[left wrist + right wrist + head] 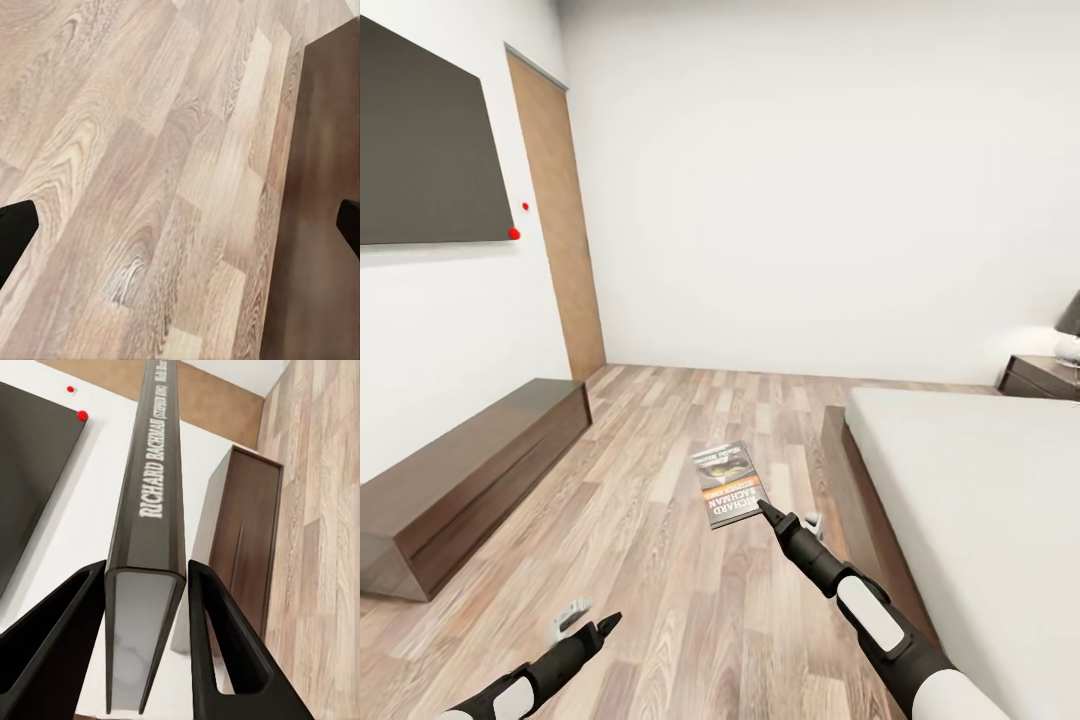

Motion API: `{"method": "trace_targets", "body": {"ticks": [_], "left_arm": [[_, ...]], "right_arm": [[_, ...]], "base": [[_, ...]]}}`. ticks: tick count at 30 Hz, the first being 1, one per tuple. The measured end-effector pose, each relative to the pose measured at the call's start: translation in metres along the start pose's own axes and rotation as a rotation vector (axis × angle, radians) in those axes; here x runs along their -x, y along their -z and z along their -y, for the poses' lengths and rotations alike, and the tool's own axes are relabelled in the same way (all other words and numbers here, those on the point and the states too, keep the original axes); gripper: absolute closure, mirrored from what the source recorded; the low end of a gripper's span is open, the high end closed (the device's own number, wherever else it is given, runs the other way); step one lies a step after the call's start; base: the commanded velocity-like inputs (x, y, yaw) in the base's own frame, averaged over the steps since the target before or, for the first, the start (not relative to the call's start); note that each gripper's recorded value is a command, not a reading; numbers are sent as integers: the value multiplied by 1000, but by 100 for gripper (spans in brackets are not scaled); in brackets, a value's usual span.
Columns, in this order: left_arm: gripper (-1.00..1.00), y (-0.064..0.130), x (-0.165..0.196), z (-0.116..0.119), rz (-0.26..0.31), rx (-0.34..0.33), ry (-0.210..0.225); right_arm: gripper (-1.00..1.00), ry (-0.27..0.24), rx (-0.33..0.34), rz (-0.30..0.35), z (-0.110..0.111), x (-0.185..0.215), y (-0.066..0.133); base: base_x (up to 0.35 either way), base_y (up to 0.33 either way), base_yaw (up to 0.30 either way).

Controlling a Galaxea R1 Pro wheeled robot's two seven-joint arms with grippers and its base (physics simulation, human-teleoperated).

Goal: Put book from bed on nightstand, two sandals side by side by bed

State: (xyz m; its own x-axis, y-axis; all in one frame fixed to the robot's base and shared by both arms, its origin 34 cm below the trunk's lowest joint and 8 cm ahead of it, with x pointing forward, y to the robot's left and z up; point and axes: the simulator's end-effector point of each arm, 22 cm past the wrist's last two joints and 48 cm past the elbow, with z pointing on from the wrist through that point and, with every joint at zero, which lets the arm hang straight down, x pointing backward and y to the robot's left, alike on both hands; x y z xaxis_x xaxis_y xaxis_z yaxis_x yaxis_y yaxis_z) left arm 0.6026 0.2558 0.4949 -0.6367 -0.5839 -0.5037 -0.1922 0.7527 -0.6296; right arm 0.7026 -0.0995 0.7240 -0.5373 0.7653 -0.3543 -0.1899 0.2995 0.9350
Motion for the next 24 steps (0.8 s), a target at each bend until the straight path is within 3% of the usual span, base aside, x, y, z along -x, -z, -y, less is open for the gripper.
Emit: {"method": "trace_targets", "body": {"ticks": [24], "left_arm": [[-100, 0, 0, 0, 0, 0, 0]], "right_arm": [[100, 1, 0, -1, 0, 0, 0]], "base": [[163, 0, -129]]}}
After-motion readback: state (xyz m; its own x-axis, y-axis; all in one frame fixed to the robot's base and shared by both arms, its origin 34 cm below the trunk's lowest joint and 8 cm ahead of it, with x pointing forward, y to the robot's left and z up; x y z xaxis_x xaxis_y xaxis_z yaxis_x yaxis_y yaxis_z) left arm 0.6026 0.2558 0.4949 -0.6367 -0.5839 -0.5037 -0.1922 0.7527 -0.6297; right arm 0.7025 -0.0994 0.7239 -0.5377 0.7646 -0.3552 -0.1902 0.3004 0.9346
